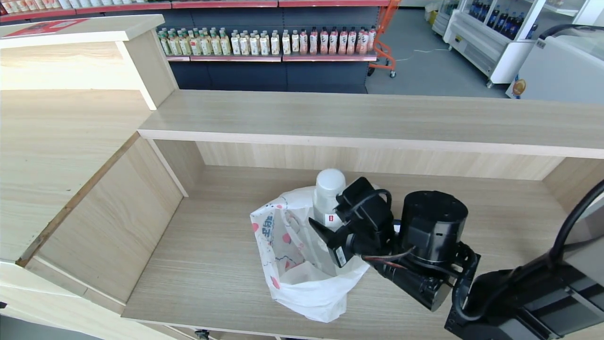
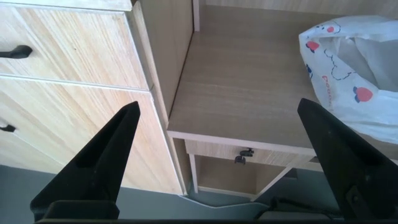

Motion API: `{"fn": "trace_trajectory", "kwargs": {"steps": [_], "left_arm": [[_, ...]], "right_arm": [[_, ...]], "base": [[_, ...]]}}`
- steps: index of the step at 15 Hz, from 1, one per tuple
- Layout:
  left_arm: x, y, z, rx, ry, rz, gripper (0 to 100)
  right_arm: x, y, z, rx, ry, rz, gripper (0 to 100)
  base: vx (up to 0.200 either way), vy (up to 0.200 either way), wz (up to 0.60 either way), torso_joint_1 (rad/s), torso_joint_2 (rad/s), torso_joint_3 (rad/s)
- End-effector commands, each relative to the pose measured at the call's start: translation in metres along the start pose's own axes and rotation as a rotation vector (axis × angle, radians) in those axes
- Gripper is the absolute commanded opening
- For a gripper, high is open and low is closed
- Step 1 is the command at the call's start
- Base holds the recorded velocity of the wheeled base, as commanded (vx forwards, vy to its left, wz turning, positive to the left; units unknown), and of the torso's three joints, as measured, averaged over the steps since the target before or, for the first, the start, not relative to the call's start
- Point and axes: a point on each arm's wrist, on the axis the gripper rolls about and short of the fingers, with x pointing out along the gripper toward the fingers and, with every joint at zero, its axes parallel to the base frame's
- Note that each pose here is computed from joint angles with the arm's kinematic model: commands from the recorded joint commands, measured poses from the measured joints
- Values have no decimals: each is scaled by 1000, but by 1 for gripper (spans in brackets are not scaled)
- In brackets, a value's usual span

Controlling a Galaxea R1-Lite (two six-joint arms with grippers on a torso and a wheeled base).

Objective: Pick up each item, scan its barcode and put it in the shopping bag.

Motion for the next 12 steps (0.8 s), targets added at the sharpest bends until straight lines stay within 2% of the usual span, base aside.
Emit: {"fn": "trace_trajectory", "kwargs": {"steps": [1, 7, 10, 12], "left_arm": [[0, 0, 0, 0, -1, 0, 100], [0, 0, 0, 0, -1, 0, 100], [0, 0, 0, 0, -1, 0, 100], [0, 0, 0, 0, -1, 0, 100]], "right_arm": [[8, 10, -15, -23, 42, 24, 0], [21, 27, -39, -80, 70, 56, 0], [28, 29, -48, -130, 13, 30, 0], [22, 29, -53, -134, 29, 36, 0]], "base": [[0, 0, 0, 0, 0, 0], [0, 0, 0, 0, 0, 0], [0, 0, 0, 0, 0, 0], [0, 0, 0, 0, 0, 0]]}}
